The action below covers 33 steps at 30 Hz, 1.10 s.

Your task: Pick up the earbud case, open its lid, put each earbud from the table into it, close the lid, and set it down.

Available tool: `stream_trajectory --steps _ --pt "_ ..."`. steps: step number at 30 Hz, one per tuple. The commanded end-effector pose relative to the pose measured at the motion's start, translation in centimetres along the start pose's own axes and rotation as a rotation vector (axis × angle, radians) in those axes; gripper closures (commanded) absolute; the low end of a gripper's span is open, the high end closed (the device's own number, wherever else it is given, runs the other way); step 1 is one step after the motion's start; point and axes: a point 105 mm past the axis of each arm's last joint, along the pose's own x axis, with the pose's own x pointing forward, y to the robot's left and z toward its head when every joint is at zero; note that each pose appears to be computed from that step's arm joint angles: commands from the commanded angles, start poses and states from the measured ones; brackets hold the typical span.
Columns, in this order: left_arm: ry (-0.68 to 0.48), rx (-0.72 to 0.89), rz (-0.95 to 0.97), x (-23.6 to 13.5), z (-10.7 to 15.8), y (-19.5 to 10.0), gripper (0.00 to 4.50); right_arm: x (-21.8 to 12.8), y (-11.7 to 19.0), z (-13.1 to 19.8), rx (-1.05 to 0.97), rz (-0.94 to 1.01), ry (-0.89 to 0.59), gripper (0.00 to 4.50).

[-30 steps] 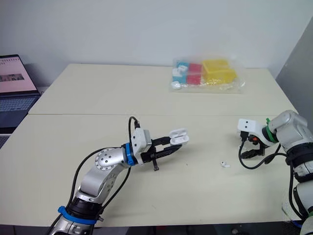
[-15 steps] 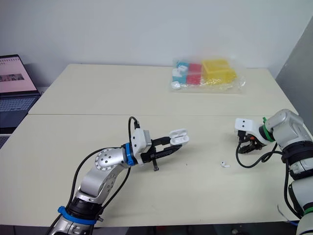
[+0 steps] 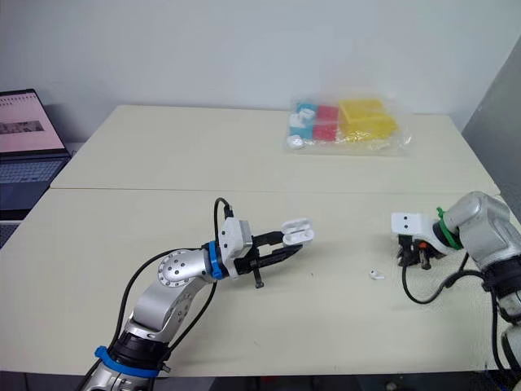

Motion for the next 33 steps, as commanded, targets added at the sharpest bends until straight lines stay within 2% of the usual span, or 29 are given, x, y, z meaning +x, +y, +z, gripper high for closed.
stream_trajectory --steps 1,5,11,20,27,33 --pt "-0.037 0.041 -0.013 0.1 1.3 -0.5 3.71 -1.2 1.8 -0.1 -0.043 0.031 0.026 4.11" --pt "-0.035 0.041 -0.014 0.1 1.2 -0.6 3.71 -0.9 2.7 -1.0 -0.04 0.037 0.071 4.11" --pt "-0.033 0.04 -0.011 0.2 1.1 -0.6 3.71 -0.9 2.4 -0.9 -0.023 -0.005 0.057 4.11" --pt "-0.026 0.036 -0.008 0.1 1.0 -0.8 3.71 -1.0 1.9 0.2 -0.02 -0.069 0.008 0.93" --pt "-0.01 0.023 0.013 -0.2 0.7 -0.9 3.71 -3.1 2.7 2.2 0.005 -0.104 -0.069 0.88" --pt "-0.001 0.014 0.023 -0.3 0.4 -0.9 3.71 -3.3 3.8 1.2 0.023 -0.141 0.08 0.88"
